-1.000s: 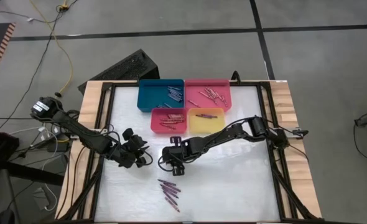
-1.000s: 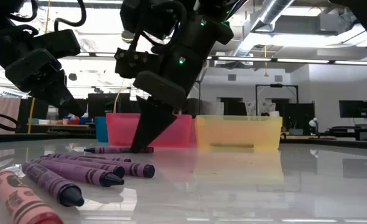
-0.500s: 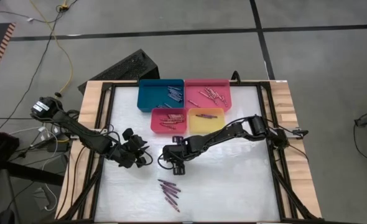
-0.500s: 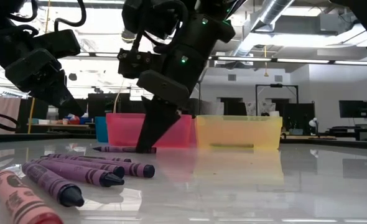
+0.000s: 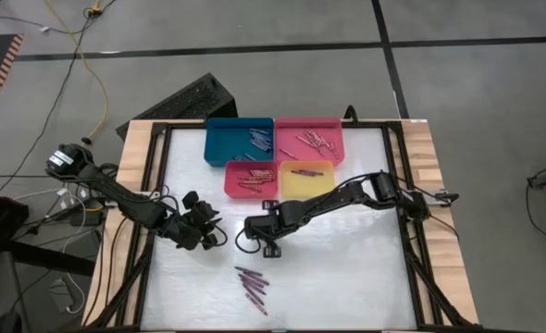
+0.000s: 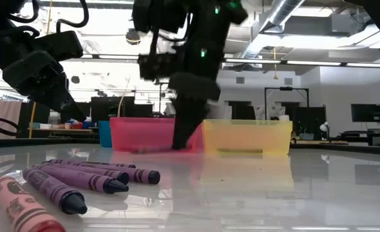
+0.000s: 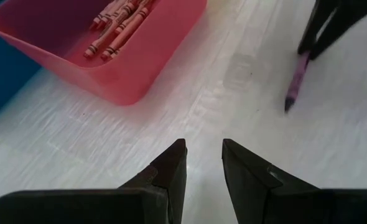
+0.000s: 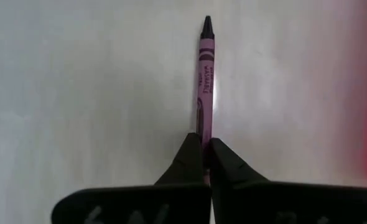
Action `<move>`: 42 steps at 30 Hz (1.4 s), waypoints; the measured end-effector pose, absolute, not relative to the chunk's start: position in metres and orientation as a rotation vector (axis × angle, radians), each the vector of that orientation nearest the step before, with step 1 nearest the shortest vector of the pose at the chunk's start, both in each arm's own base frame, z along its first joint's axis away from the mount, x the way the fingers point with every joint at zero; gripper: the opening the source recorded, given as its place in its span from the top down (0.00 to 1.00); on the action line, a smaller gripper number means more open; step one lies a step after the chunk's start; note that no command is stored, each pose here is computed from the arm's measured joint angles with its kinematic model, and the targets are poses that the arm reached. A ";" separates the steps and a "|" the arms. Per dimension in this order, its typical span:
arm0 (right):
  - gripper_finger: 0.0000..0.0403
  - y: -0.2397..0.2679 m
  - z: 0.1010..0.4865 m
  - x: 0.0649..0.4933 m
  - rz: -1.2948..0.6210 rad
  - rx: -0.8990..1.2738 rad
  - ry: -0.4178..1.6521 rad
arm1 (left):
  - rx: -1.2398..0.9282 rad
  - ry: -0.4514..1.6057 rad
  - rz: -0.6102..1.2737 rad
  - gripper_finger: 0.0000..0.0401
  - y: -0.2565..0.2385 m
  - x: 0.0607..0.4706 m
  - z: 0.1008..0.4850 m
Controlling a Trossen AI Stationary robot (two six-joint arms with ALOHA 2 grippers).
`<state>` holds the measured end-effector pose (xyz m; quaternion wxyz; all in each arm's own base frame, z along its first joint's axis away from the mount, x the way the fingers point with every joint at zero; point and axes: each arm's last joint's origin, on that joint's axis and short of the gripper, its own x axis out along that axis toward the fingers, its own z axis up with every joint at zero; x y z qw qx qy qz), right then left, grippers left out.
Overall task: Sort crayons
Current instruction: Put the violet crayon into the yellow bin
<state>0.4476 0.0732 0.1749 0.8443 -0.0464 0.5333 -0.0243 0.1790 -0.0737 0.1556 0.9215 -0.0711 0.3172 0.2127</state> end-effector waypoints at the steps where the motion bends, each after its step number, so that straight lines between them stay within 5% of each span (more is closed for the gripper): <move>1: 0.99 0.073 0.178 0.446 -0.055 -0.104 1.144 | -0.146 0.652 0.437 0.77 -0.074 0.179 0.156; 13: 0.99 0.057 0.247 0.424 -0.198 -0.313 1.350 | -0.149 0.653 0.437 0.77 -0.074 0.179 0.155; 22: 0.99 0.024 0.296 0.388 -0.517 -0.444 1.450 | -0.134 0.646 0.425 0.77 -0.078 0.176 0.156; 42: 0.99 -0.037 0.296 0.382 -0.520 -0.252 1.555 | -0.104 0.628 0.412 0.77 -0.087 0.171 0.156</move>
